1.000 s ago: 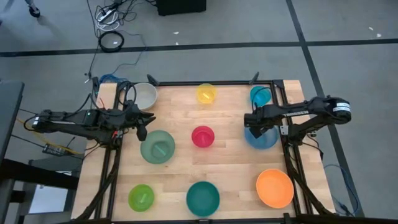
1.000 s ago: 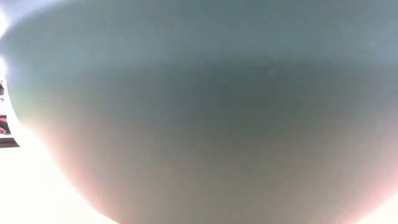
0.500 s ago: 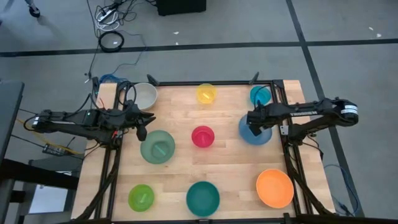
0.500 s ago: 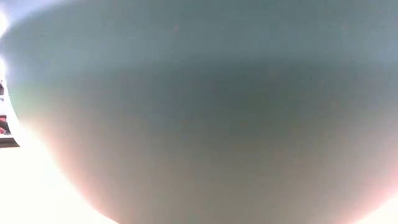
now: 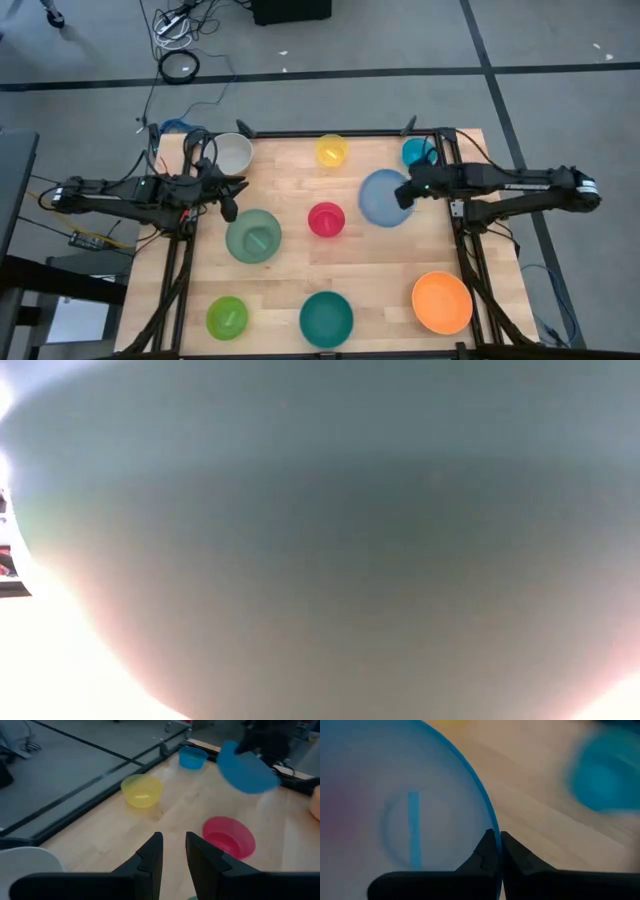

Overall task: Nest bowls inside each other
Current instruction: Stack the large blue bowl on top of the top light green bowl

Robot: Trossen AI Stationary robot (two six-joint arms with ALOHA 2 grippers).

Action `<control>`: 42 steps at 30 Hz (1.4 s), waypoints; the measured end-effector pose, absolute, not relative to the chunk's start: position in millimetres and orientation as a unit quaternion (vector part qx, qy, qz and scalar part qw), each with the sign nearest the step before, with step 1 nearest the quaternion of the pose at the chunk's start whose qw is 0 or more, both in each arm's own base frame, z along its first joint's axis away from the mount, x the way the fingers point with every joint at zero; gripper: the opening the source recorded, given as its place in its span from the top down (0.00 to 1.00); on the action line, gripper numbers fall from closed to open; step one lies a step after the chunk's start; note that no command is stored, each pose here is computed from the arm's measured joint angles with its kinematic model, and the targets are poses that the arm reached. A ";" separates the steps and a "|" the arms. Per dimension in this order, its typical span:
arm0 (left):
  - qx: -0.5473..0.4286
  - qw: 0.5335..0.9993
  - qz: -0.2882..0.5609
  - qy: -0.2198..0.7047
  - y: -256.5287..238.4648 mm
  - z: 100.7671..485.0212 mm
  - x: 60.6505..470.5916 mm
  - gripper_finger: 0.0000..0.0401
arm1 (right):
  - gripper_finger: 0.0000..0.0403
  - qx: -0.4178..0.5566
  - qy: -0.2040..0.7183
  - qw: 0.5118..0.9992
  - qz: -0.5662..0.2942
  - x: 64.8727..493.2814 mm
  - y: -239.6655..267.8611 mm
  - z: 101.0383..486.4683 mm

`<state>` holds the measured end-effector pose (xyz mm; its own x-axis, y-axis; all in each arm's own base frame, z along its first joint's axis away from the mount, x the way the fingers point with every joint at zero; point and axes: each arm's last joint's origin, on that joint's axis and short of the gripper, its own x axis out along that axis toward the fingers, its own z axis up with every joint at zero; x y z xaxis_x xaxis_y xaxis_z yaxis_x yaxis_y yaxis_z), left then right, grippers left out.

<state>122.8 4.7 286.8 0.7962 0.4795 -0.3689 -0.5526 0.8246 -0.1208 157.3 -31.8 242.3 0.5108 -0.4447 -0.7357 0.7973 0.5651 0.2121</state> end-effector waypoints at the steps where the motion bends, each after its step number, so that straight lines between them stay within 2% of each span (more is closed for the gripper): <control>1: -0.114 0.942 0.273 0.156 4.7 288.3 123.4 0.77 | 1.00 0.278 0.288 0.847 -0.349 166.3 -29.8 247.3; 4: -0.120 0.949 0.266 0.121 4.4 295.3 125.8 0.77 | 1.00 0.275 0.191 0.902 -0.273 198.1 -22.9 261.1; 7: -0.134 0.953 0.260 0.081 4.5 309.8 124.7 0.77 | 1.00 0.260 0.120 0.934 -0.213 230.8 -16.2 265.0; 13: -0.173 0.953 0.247 -0.001 5.6 356.9 112.9 0.77 | 1.00 0.204 0.094 0.958 -0.180 297.6 -9.0 264.9; 19: -0.190 0.953 0.234 -0.042 6.4 386.3 100.6 0.77 | 1.00 0.150 0.131 0.968 -0.155 377.2 -5.6 270.5; 27: -0.216 0.952 0.215 -0.024 5.7 385.3 96.1 0.77 | 1.00 0.077 0.249 0.953 -0.152 459.8 -5.2 263.3; 34: -0.250 0.950 0.188 0.013 3.7 378.1 96.1 0.77 | 1.00 0.055 0.305 0.938 -0.153 497.9 -7.4 248.8; 42: -0.255 0.947 0.194 0.036 3.7 373.1 95.2 0.77 | 0.99 0.043 0.320 0.935 -0.147 522.8 -7.8 222.7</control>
